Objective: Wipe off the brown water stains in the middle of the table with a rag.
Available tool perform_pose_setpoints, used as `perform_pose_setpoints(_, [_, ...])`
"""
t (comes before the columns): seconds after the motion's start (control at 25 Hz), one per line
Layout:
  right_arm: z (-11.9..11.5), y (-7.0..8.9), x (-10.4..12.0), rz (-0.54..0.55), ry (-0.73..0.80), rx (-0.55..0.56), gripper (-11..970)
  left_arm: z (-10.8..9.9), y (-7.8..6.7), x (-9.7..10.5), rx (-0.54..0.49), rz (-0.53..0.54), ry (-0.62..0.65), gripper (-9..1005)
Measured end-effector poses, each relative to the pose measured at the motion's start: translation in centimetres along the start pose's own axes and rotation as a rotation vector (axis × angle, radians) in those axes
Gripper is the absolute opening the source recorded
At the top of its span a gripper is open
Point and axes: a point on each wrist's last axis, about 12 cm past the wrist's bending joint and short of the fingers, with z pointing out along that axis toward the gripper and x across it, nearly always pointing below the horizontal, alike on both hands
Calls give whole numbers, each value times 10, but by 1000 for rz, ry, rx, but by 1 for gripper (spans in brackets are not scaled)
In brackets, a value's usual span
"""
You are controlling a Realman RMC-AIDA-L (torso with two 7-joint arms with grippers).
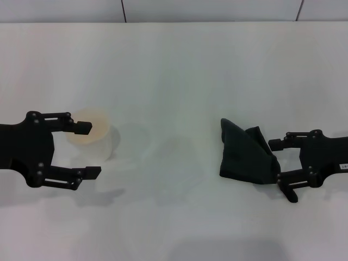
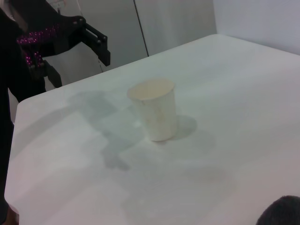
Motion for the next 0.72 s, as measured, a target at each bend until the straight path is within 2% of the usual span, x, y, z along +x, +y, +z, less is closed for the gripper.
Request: perform_pose_setpoints(0.72, [-4, -1, 1, 10, -15, 15, 830, 0, -2, 2, -1, -5, -3, 861])
